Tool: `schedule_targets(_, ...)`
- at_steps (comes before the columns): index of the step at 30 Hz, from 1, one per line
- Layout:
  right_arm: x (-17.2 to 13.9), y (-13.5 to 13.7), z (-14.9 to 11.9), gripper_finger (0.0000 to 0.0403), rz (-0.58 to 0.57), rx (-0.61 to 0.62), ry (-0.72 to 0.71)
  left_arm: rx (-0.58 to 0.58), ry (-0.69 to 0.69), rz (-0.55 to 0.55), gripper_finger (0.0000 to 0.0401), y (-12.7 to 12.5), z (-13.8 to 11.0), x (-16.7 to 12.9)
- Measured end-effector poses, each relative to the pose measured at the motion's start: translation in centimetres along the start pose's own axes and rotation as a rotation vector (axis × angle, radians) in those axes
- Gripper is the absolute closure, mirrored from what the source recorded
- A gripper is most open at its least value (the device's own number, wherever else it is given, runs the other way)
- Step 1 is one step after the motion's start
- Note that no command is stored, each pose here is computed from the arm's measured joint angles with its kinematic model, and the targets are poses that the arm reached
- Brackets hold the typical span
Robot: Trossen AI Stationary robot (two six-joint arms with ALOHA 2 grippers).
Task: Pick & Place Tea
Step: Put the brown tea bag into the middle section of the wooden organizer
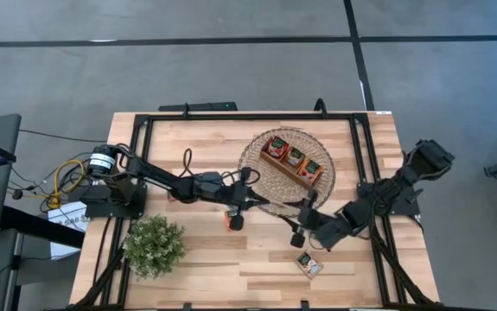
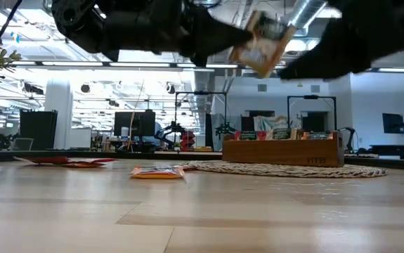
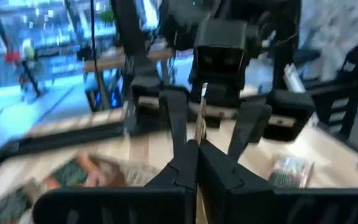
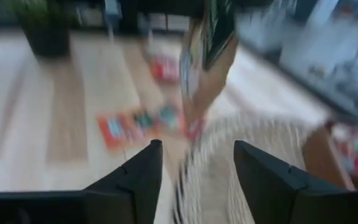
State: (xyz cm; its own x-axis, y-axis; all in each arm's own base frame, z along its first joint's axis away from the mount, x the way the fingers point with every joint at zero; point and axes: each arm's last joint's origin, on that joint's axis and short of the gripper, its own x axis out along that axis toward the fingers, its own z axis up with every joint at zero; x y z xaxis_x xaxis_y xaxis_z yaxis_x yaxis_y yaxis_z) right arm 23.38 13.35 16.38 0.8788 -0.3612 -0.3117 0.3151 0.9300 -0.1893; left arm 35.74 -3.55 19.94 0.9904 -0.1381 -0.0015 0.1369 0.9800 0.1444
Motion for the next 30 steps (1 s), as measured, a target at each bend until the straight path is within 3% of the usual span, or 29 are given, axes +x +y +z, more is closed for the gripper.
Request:
schedule_targets(7, 0.1, 0.4, 1.2, 0.0276, -0.052, 0.007, -0.183, 0.006, -0.060, -0.016, 0.0401, -0.1, 0.6, 0.0)
schedule_targets(14, 0.2, 0.3, 1.4, 0.0385, -0.058, -0.009, -0.197, 0.005, -0.056, -0.013, 0.0401, -0.1, 0.5, 0.0)
schedule_targets(18, 0.3, 0.2, 1.3, 0.0394, -0.081, 0.012, -0.187, 0.049, 0.045, 0.049, 0.0393, 0.1, 0.4, -0.3)
schedule_targets(23, 0.6, -0.6, 0.9, 0.0400, -0.107, 0.064, -0.128, 0.128, 0.223, 0.139, 0.0340, 0.7, 2.2, -0.8)
schedule_targets(30, 1.7, -1.5, 0.3, 0.0402, -0.086, 0.080, -0.060, 0.291, 0.235, 0.135, 0.0248, 1.0, 5.0, 0.8)
